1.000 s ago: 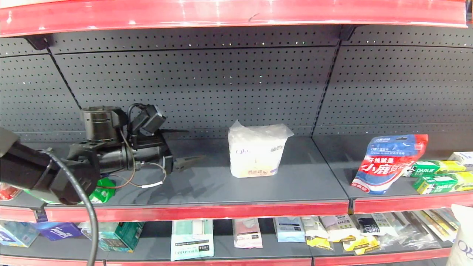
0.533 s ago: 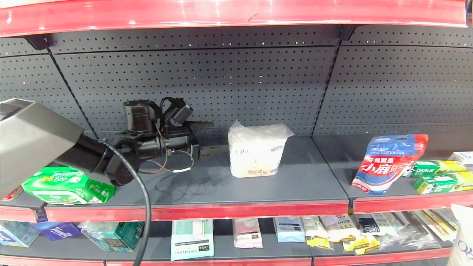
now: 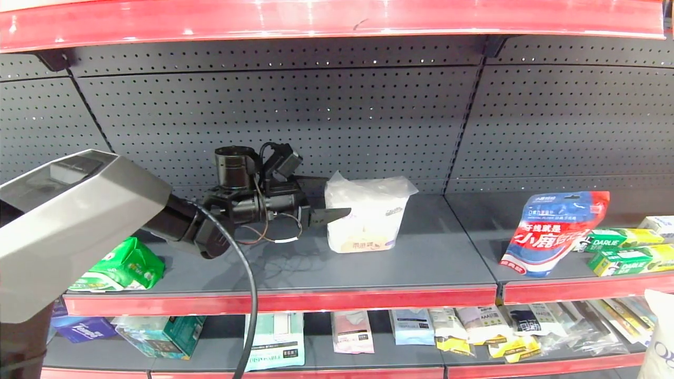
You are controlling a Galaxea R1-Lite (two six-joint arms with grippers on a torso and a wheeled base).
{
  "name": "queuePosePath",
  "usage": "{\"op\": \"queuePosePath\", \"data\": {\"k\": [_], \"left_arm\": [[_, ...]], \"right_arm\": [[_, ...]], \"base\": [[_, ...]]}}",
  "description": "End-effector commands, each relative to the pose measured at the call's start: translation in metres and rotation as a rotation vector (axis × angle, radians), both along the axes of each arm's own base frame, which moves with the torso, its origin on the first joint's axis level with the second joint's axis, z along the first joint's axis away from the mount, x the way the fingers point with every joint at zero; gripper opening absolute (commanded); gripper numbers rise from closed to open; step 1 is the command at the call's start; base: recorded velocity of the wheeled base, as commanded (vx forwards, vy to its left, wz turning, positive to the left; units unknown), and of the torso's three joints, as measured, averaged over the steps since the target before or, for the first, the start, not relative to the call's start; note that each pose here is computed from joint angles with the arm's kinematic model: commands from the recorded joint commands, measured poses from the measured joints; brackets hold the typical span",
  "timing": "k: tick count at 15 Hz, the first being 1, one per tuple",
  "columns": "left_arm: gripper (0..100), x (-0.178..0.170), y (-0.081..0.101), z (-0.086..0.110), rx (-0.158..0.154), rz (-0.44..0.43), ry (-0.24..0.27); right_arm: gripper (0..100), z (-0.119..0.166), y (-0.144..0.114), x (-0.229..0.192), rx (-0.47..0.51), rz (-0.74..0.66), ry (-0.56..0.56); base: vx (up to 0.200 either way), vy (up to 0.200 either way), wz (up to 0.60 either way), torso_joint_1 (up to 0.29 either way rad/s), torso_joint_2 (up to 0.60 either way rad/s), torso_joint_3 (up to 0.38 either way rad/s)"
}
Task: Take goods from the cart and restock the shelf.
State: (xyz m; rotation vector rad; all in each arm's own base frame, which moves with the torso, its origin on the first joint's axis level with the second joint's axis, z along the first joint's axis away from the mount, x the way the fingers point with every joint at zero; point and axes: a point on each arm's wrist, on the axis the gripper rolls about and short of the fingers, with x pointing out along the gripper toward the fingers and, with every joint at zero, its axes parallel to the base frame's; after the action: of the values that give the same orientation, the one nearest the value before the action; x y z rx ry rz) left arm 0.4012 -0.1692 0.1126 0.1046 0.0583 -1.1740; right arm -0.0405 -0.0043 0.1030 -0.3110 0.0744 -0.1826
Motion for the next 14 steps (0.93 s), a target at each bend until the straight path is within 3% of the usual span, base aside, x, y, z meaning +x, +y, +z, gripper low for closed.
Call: {"op": "queuePosePath", "data": {"k": [1,9,14], "left_arm": [[100,0.006,-0.006,-0.008,0.003,-0.006,0.005],[100,0.018,-0.018,-0.029,0.011,-0.014,0.018],[100,0.020,-0.020,-0.030,0.011,-0.007,0.008]], "right_arm": [[0,-0.001,0.000,0.000,-0.001,0.001,0.002],[0,-0.002,0.000,0.001,-0.001,0.001,0.010],[0,-0.003,0.000,0.001,-0.002,0.001,0.012]], "base": [[0.000,0.000,0.00,0.000,0.00,0.000],[0.000,0.000,0.00,0.000,0.00,0.000],[0.000,0.000,0.00,0.000,0.00,0.000]]}}
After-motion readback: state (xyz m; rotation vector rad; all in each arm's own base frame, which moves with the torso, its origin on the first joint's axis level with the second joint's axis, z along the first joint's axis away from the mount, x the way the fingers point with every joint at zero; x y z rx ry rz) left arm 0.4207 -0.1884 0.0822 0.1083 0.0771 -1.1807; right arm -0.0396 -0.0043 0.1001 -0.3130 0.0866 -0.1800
